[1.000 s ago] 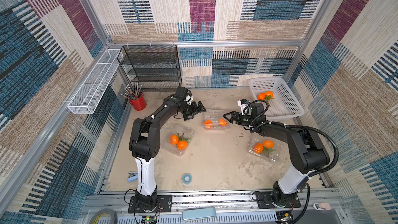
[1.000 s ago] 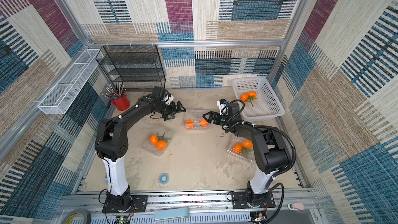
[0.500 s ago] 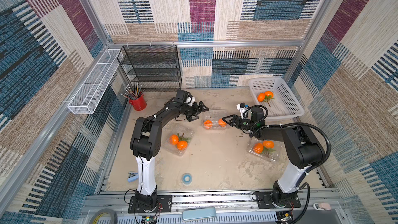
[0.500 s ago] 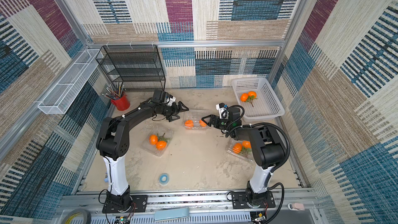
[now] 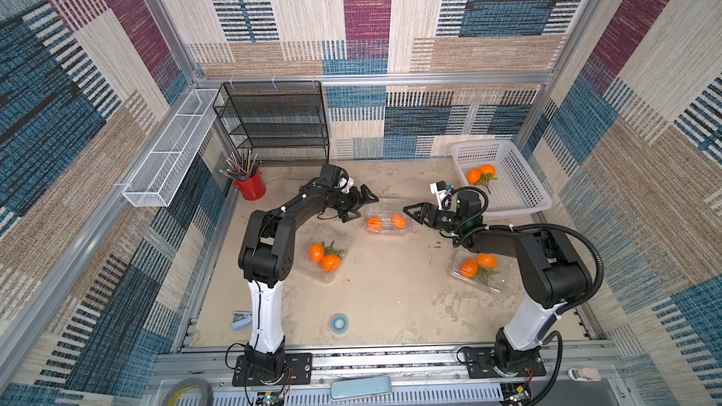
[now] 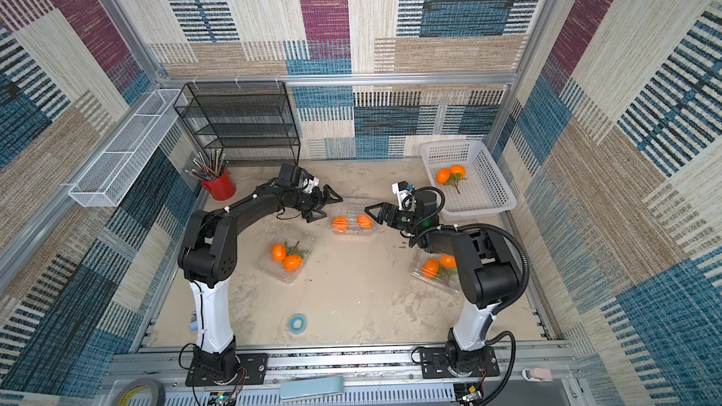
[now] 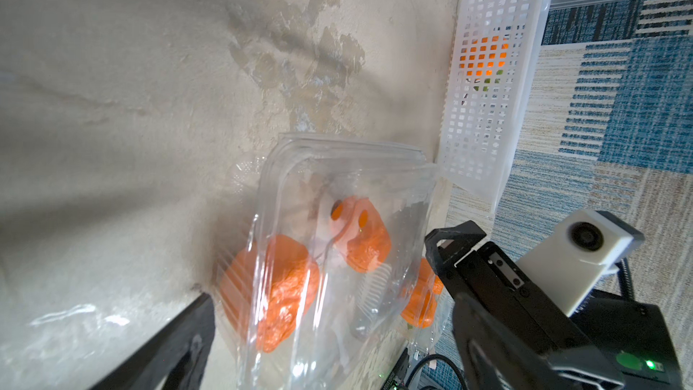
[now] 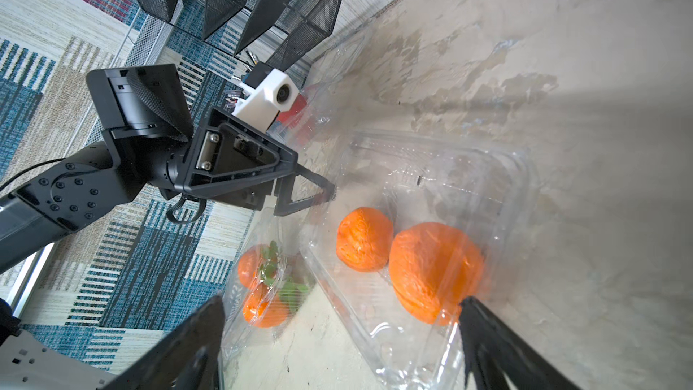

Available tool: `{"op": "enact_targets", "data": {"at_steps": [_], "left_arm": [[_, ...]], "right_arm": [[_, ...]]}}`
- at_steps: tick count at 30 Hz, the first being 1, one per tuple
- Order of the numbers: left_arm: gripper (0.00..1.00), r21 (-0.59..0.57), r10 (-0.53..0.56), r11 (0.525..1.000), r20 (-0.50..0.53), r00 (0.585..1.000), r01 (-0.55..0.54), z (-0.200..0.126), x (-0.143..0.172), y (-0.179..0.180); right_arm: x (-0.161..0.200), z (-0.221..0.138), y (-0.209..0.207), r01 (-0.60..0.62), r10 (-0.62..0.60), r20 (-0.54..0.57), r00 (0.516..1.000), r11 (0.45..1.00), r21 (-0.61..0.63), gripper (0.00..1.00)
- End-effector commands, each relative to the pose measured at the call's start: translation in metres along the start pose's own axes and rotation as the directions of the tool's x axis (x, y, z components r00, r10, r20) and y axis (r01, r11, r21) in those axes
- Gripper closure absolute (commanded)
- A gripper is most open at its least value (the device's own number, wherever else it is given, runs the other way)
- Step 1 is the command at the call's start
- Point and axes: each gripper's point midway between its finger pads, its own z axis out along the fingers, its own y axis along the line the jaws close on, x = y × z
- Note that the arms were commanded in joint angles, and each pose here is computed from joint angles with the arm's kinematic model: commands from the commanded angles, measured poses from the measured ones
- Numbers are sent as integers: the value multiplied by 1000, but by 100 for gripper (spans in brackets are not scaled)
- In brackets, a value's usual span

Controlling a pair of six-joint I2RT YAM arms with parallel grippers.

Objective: Take oranges out of containers
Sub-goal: Open the packing box at the center of the board.

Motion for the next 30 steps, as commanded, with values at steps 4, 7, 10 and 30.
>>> {"op": "enact_targets", "data": {"at_steps": [4, 7, 10, 30], "left_arm": [[1, 25, 3, 1000, -7, 1000, -3, -3, 1, -7], [1, 22, 1, 1000, -9, 1000, 0, -3, 1, -7], [1, 15, 9, 1000, -4, 1000, -9, -4, 0, -7], [0, 23, -5, 1000, -22, 1000, 5, 0, 0, -5]], "right_arm": [[-10, -1, -6, 11, -12, 30, 999, 999, 48, 2], [-10, 1, -12, 6, -7, 28, 1000, 998, 65, 2], [-7, 5, -18, -10, 9, 15, 1000, 998, 58, 2], [-13, 12, 4, 1, -1, 9, 1000, 999, -32, 2]]}}
